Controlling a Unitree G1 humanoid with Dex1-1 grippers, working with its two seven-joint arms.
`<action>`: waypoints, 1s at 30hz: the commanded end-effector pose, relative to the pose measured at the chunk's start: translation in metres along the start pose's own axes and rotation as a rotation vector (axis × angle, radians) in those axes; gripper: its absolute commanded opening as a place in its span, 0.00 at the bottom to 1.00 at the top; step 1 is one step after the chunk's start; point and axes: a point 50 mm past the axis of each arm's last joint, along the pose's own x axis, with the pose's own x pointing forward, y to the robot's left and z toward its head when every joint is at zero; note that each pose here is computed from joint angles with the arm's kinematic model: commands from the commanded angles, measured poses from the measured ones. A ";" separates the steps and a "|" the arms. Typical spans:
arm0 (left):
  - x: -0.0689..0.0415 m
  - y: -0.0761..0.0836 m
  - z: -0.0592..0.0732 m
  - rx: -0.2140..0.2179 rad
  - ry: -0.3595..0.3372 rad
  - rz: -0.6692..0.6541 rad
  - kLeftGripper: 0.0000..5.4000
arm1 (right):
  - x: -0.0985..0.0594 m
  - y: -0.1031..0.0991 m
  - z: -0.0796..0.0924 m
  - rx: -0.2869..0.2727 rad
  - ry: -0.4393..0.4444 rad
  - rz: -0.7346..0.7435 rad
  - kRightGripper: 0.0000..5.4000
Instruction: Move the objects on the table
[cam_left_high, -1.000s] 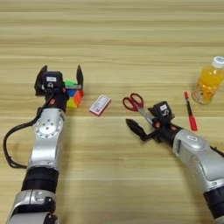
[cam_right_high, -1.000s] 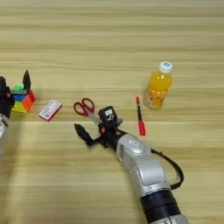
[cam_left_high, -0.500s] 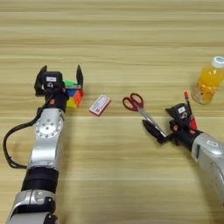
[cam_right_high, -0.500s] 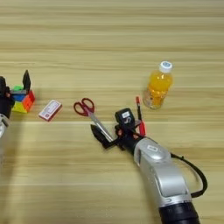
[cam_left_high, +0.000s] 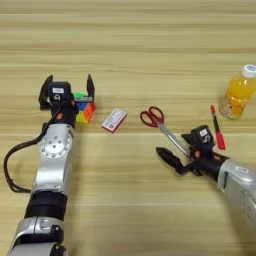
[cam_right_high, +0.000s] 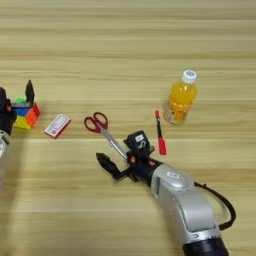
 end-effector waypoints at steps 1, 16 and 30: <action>0.001 -0.001 -0.001 0.008 0.007 0.001 1.00 | -0.004 0.007 -0.001 0.066 0.036 0.060 0.99; 0.003 0.000 -0.003 0.006 0.013 -0.002 1.00 | 0.007 0.023 0.006 0.072 0.038 0.170 0.99; 0.002 0.000 -0.004 0.006 0.015 -0.005 1.00 | 0.008 0.021 0.016 0.006 -0.048 0.155 0.99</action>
